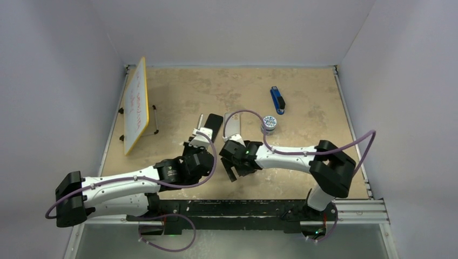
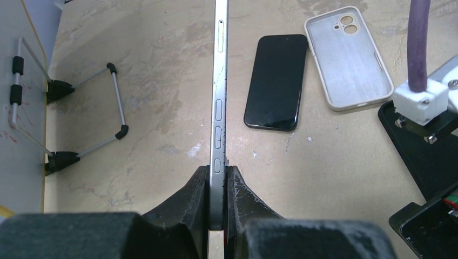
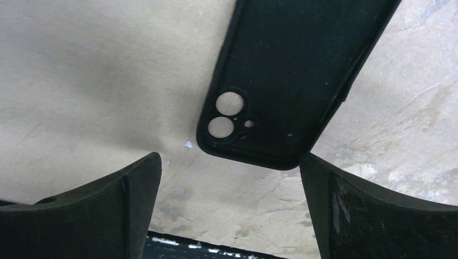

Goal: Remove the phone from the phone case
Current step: Place the phone case at the center of the board, then adjust the phone case at the center of the board.

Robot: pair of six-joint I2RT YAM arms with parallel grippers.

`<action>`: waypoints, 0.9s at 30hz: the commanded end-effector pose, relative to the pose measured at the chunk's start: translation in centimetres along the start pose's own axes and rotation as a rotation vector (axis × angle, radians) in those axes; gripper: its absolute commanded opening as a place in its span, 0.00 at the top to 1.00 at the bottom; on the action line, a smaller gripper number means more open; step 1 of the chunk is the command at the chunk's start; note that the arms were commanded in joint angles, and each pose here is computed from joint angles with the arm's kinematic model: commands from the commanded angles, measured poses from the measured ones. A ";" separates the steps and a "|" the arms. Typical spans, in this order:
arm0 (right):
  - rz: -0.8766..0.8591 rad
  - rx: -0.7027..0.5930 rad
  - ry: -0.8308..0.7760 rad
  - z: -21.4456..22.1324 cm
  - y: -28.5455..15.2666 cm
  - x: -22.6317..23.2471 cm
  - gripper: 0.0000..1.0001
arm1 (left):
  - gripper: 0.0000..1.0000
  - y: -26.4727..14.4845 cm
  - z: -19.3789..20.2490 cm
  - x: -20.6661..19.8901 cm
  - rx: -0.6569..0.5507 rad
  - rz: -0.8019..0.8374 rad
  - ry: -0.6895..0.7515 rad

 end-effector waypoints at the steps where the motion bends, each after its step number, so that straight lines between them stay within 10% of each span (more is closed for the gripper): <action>1: 0.143 0.055 0.029 0.6 -0.2 -1.0 0.01 | 1.00 -0.2 -1.0 0.9 -0.052 -0.053 -0.098; 19: 0.391 -0.015 0.334 -1.5 1.1 -12.9 0.01 | 1.00 -0.5 -0.9 1.3 -0.063 -0.027 -0.126; 27: -0.043 -0.292 0.397 -6.1 -1.5 -10.6 0.01 | 1.00 -0.5 -0.8 1.3 -0.066 -0.019 -0.133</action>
Point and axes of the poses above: each gripper's point midway between its finger pads, its own y axis out along the fingers, its own x axis along the line the jaws close on, z = x × y, the point moved 9 cm from there along -y, back along the fingers, and after that the axes turned 1 degree about y, right-handed, at the moved point
